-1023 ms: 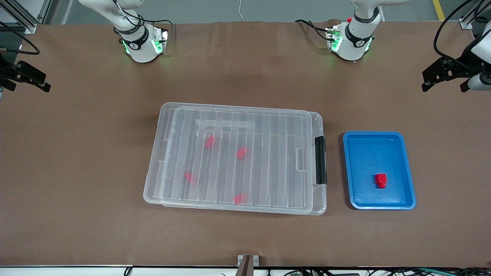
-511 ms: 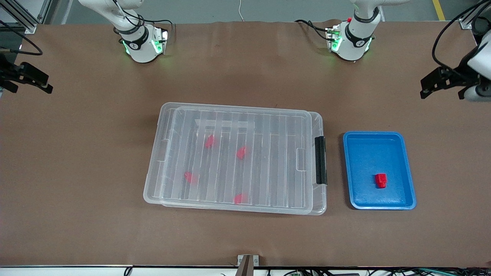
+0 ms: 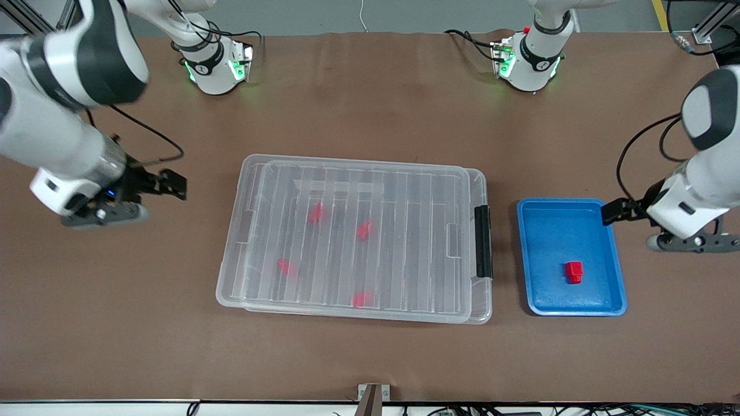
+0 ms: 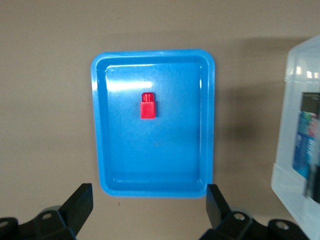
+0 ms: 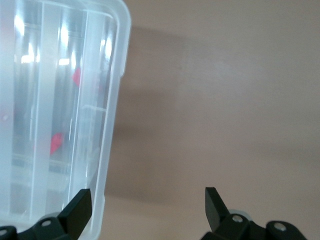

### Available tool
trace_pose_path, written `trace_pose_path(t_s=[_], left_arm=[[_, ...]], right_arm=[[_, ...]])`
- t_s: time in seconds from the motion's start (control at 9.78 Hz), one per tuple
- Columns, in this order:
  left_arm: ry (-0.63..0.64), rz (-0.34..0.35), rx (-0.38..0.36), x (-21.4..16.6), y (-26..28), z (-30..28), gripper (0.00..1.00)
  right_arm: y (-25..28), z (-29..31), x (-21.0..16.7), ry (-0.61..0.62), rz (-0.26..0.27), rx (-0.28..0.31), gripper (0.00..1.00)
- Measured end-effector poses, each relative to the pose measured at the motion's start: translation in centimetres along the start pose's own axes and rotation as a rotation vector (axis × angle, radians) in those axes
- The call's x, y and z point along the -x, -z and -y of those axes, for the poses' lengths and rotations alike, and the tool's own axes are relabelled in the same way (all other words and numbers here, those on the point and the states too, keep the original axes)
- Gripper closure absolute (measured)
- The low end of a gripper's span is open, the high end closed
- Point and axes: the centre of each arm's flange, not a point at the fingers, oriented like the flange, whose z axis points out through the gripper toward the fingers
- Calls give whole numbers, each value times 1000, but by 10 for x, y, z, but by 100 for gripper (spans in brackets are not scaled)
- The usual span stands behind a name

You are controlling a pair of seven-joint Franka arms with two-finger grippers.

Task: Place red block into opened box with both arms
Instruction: 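Lower the left gripper onto the red block while the right gripper reaches the box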

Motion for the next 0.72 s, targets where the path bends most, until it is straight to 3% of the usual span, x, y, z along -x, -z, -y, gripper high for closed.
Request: trace_pose_path(t_s=[0.31, 0.72], left_arm=[[43, -4, 16, -8, -104, 28, 0], [62, 54, 40, -25, -212, 29, 1]], right_arm=[[-77, 32, -29, 47, 38, -9, 0], [-115, 40, -40, 57, 52, -14, 0]])
